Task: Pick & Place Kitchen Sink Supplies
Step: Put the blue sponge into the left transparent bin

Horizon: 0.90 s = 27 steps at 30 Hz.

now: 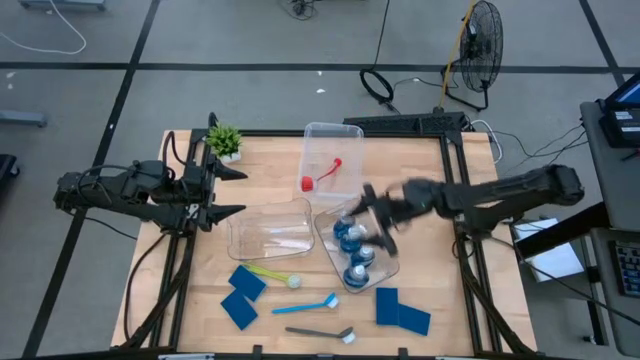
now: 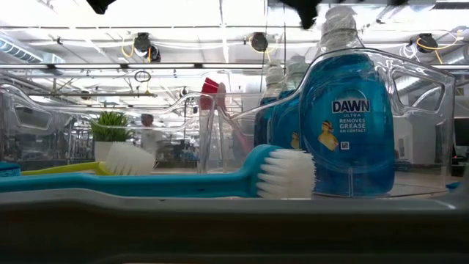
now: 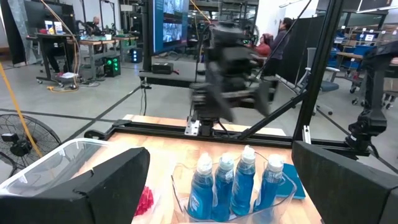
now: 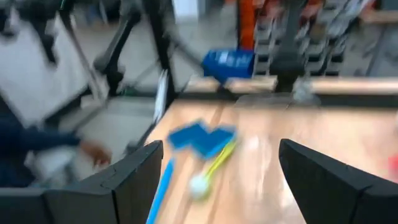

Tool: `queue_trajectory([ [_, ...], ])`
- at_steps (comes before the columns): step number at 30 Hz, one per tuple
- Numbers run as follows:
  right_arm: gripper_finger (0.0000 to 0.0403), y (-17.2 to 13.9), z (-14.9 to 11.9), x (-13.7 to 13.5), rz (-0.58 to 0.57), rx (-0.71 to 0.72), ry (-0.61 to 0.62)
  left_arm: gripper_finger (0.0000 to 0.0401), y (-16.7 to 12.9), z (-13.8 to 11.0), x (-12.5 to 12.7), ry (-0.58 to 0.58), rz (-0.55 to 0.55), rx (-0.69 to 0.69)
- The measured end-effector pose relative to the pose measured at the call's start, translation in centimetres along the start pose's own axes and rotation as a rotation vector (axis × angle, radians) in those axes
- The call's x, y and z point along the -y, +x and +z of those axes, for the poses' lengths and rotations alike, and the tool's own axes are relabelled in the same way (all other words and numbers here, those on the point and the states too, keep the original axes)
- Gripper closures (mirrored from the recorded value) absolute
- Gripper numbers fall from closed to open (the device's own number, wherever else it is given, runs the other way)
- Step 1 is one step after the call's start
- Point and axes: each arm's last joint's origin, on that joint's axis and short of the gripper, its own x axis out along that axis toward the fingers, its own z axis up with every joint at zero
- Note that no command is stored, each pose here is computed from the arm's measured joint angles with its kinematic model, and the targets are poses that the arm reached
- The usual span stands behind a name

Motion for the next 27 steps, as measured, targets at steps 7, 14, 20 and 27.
queue_trajectory([
  [7,0.0097,-2.6,-3.4,-8.1,-0.126,-0.320,0.085,0.0004,0.0,0.0,0.0,0.000,0.000,0.000],
  [14,0.0098,-3.1,-7.7,-14.6,-0.165,-0.523,0.275,0.0004,0.0,0.0,0.0,0.000,0.000,0.000],
  [20,0.0116,-0.4,-9.8,-18.3,-0.298,-0.867,0.401,0.0004,0.0,0.0,0.0,0.000,0.000,0.000],
  [27,0.0100,2.3,-15.5,-19.7,-0.463,-1.247,0.516,0.0004,0.0,0.0,0.0,0.000,0.000,0.000],
])
